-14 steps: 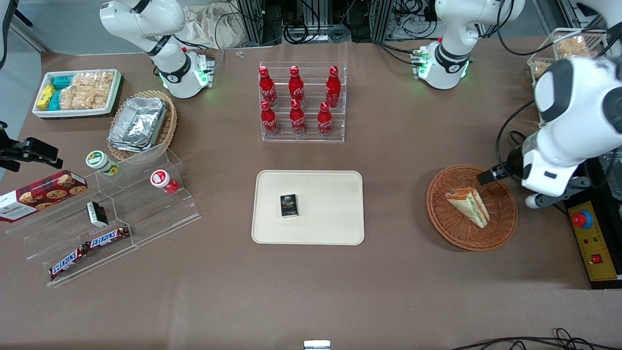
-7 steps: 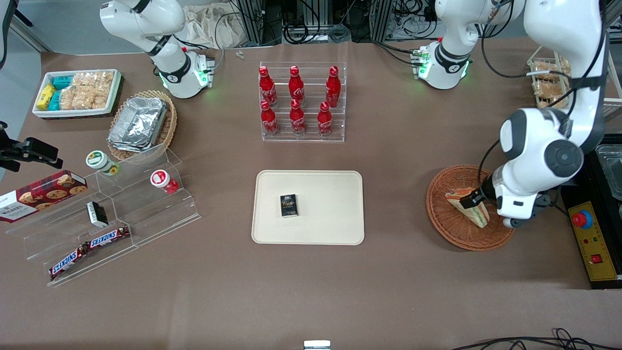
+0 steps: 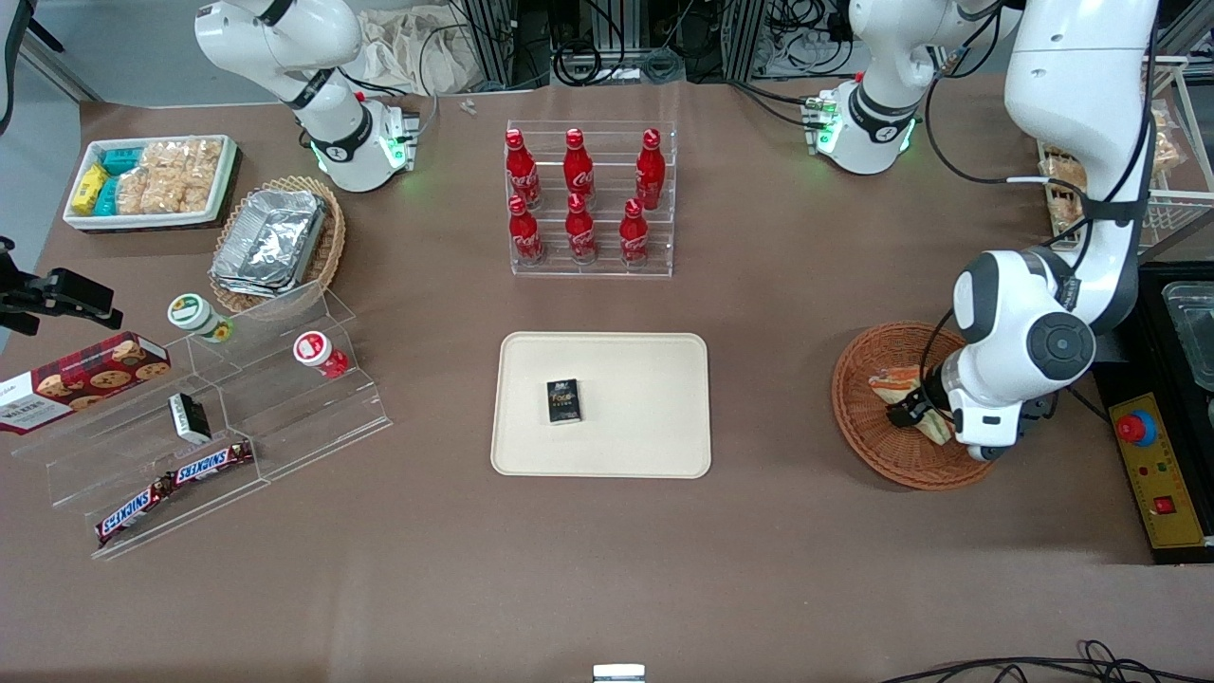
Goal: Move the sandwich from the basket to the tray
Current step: 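Close the left gripper on the wrapped sandwich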
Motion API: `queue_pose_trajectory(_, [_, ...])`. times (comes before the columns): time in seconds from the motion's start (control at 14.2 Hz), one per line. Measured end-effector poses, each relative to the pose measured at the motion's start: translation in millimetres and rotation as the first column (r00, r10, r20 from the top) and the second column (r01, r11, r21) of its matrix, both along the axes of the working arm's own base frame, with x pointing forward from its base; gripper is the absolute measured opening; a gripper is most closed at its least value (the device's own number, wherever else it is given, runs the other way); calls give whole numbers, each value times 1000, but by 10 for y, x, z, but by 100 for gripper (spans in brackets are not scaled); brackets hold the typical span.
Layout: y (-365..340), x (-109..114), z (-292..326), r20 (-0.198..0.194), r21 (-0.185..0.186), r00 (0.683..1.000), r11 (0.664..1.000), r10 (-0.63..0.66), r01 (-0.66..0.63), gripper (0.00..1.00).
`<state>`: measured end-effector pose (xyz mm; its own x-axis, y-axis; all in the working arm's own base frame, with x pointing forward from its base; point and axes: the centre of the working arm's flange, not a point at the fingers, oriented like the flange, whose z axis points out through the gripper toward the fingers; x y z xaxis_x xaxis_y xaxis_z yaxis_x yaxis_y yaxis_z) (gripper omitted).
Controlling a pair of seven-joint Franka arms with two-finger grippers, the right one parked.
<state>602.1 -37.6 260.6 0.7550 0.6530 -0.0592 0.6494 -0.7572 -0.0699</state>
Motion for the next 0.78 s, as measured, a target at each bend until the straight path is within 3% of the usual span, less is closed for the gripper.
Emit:
queue_pose_trajectory(0.14, [22,21,-55,13,3,999,999,33,-33,97])
queue_pose_trajectory(0.28, [14,30,-121,18,4,998,998,55,-55,78])
queue_pose_trajectory(0.35, [13,32,-159,18,5,998,998,59,-59,78])
queue_pose_trajectory(0.42, [14,31,-197,16,6,998,998,62,-62,72])
queue_pose_trajectory(0.64, [12,57,-183,25,5,998,998,64,-64,41])
queue_pose_trajectory(0.78, [-4,109,-9,48,1,997,998,62,-63,29])
